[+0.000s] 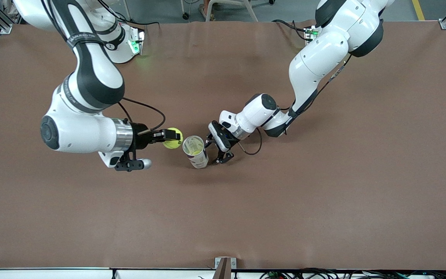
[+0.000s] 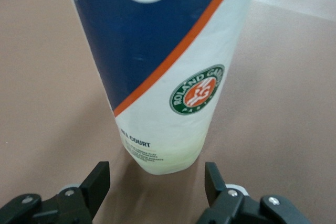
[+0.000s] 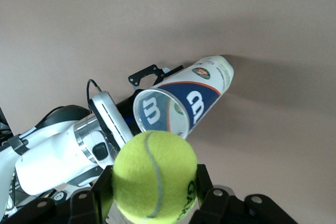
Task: Insert tennis ball vertically with right arm
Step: 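Carry the second ball with the right gripper above the can, then push the ball into the can, open and withdraw the right gripper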
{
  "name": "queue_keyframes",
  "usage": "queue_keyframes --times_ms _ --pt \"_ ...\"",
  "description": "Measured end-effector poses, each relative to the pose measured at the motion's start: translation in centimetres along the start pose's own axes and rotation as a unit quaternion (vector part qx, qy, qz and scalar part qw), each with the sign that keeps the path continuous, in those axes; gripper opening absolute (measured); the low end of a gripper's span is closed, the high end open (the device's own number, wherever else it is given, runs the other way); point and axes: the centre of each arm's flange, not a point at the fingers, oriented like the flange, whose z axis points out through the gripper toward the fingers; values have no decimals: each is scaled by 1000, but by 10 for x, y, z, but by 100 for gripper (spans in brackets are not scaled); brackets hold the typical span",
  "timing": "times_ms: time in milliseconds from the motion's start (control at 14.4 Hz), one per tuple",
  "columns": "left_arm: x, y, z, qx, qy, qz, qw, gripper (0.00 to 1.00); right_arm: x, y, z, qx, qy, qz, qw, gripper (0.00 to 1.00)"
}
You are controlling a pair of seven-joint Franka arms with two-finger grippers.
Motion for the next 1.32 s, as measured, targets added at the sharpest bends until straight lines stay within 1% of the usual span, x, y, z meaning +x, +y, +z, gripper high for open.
queue_keyframes --times_ms 208,347,693,1109,1317 --pt "0 0 0 0 0 0 1000 81 -2 -18 10 2 19 9 1000 65" --pt "0 0 0 0 0 0 1000 81 -2 -24 20 2 24 9 1000 65" --pt "0 0 0 0 0 0 1000 82 5 -20 48 -3 21 14 1000 65" --pt "4 -3 -1 3 4 0 1000 82 9 -14 54 -13 20 15 1000 65" --pt "7 -5 -2 5 7 0 1000 84 9 -13 54 -14 20 15 1000 69"
